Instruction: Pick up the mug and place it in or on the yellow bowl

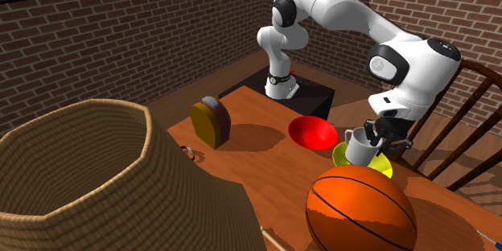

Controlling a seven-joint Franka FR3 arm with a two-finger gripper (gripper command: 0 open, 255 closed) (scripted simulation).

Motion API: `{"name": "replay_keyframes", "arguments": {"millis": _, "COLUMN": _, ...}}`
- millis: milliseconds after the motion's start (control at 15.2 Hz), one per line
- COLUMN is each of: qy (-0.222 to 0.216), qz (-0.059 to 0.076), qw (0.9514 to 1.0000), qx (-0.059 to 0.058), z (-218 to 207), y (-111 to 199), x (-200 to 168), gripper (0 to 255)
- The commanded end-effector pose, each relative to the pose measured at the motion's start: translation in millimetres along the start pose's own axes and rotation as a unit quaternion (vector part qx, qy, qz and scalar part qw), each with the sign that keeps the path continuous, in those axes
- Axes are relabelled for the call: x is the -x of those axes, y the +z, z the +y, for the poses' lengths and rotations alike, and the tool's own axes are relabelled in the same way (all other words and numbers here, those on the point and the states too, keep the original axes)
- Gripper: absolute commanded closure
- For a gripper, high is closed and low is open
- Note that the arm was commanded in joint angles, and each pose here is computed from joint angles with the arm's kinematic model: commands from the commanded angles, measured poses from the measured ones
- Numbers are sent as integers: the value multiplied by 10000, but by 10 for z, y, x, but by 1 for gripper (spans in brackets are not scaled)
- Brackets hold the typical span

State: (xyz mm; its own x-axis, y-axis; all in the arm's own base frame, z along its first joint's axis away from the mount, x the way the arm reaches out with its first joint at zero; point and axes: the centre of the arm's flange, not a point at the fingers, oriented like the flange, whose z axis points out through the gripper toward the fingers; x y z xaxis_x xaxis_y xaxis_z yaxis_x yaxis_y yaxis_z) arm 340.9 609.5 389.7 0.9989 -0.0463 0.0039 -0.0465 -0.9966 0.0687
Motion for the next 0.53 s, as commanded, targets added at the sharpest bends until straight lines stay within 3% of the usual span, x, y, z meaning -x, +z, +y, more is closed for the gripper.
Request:
{"name": "replay_keyframes", "arguments": {"millis": 0, "qy": 0, "qz": 2, "qw": 10000, "qx": -4, "z": -5, "y": 13, "x": 4, "gripper": 255}}
{"name": "replay_keyframes", "arguments": {"millis": 330, "qy": 0, "qz": 2, "qw": 10000, "qx": -4, "z": -5, "y": 13, "x": 4, "gripper": 255}}
{"name": "replay_keyframes", "arguments": {"millis": 396, "qy": 0, "qz": 2, "qw": 10000, "qx": -4, "z": -5, "y": 13, "x": 4, "gripper": 0}}
{"name": "replay_keyframes", "arguments": {"millis": 462, "qy": 0, "qz": 2, "qw": 10000, "qx": -4, "z": -5, "y": 13, "x": 4, "gripper": 0}}
